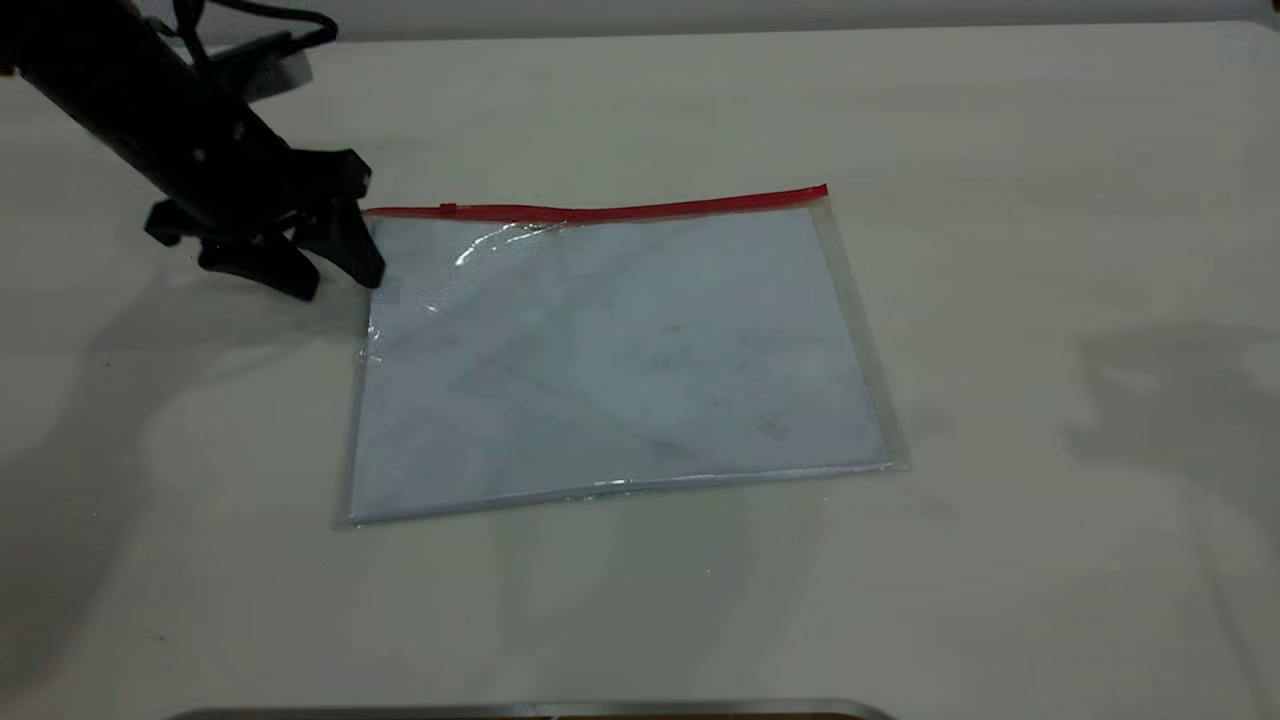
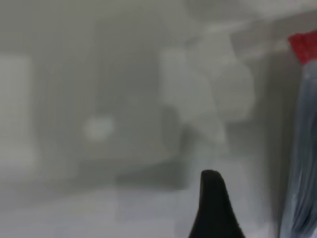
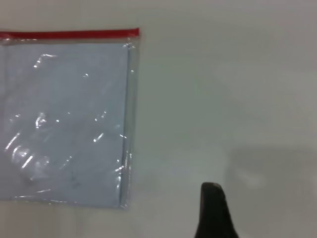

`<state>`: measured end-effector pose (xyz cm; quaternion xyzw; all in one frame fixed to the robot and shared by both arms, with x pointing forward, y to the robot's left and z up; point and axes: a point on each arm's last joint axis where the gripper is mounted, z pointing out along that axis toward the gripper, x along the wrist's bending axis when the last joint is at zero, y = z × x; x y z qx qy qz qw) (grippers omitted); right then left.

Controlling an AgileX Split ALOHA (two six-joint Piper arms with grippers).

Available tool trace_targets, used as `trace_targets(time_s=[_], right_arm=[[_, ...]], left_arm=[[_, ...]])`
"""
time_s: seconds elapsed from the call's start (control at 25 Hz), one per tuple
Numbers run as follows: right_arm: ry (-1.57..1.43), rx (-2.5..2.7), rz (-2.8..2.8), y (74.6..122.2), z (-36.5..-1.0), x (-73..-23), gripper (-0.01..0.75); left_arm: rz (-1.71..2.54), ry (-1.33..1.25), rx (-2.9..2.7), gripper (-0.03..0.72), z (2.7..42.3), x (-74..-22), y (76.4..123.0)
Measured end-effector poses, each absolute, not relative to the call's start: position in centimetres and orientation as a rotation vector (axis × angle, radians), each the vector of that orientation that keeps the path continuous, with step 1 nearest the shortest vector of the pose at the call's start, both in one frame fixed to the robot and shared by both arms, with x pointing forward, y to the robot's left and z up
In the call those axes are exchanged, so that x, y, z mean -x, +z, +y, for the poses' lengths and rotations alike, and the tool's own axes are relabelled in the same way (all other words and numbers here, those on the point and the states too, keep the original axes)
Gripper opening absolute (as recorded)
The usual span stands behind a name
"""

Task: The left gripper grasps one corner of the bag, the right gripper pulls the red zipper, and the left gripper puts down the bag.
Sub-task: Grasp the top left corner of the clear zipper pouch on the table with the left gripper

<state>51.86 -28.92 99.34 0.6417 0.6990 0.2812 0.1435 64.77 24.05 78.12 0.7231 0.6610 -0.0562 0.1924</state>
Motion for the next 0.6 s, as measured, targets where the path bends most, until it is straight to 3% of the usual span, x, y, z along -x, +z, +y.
trace_targets(time_s=[0.6], right_arm=[[0.827, -1.837, 2.022, 99.4, -28.8, -51.9, 0.551]], left_arm=[[1.669, -0.14, -1.884, 0.569, 22.6, -65.9, 77.8]])
